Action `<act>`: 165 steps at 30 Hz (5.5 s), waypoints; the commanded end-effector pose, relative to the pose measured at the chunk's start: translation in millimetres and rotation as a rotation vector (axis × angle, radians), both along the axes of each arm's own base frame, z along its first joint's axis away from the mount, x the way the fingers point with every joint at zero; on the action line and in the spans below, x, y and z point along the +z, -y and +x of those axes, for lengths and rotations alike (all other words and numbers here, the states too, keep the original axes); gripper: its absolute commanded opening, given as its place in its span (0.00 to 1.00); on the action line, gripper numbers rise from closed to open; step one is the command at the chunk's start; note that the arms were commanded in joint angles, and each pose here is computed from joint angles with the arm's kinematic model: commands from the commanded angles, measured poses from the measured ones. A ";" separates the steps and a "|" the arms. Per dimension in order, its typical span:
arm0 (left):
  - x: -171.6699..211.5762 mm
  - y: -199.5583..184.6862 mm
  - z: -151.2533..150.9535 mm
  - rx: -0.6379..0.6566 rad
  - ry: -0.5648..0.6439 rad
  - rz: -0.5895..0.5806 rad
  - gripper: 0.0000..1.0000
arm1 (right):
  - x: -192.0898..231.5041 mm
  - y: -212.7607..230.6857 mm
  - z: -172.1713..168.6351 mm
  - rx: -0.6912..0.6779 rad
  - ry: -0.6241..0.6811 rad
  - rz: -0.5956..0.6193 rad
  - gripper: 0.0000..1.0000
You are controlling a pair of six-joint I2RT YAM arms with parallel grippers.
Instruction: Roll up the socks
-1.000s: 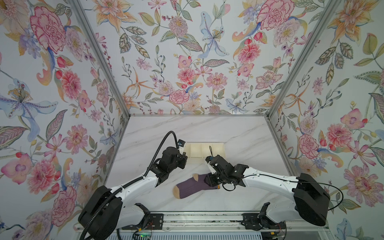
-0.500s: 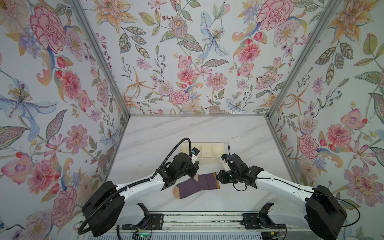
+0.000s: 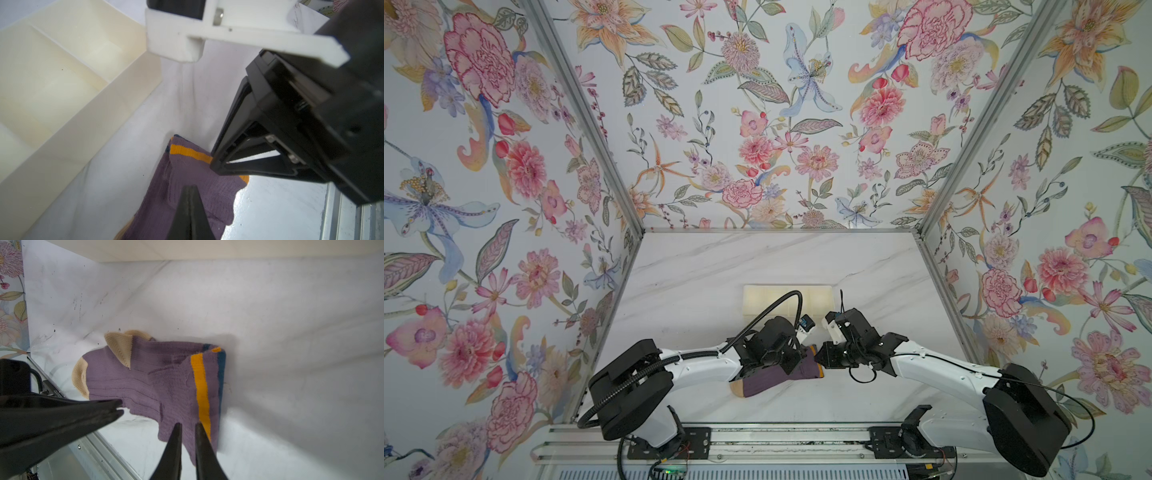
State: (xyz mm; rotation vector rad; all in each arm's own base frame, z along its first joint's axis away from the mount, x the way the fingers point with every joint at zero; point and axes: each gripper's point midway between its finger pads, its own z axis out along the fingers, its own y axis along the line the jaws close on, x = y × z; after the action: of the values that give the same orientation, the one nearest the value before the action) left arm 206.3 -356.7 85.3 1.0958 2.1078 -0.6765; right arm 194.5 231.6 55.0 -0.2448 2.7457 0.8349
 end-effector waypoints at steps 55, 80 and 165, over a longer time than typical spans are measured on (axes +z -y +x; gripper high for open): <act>-22.4 10.6 -11.3 -0.038 -0.215 0.022 0.00 | -12.7 -11.8 -31.2 0.052 -0.150 0.124 0.14; -63.1 -6.5 0.1 0.030 -0.288 0.078 0.00 | -36.5 -9.1 -43.4 0.067 -0.217 0.043 0.13; -62.4 -3.1 -18.0 -0.044 -0.264 0.154 0.03 | -52.2 27.4 -21.3 -0.093 -0.211 0.100 0.35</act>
State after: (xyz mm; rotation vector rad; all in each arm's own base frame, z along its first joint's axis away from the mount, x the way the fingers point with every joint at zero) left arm 188.9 -354.7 24.7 1.1762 2.3942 -0.7339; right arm 186.1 218.1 25.6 -0.0828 2.7850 1.0831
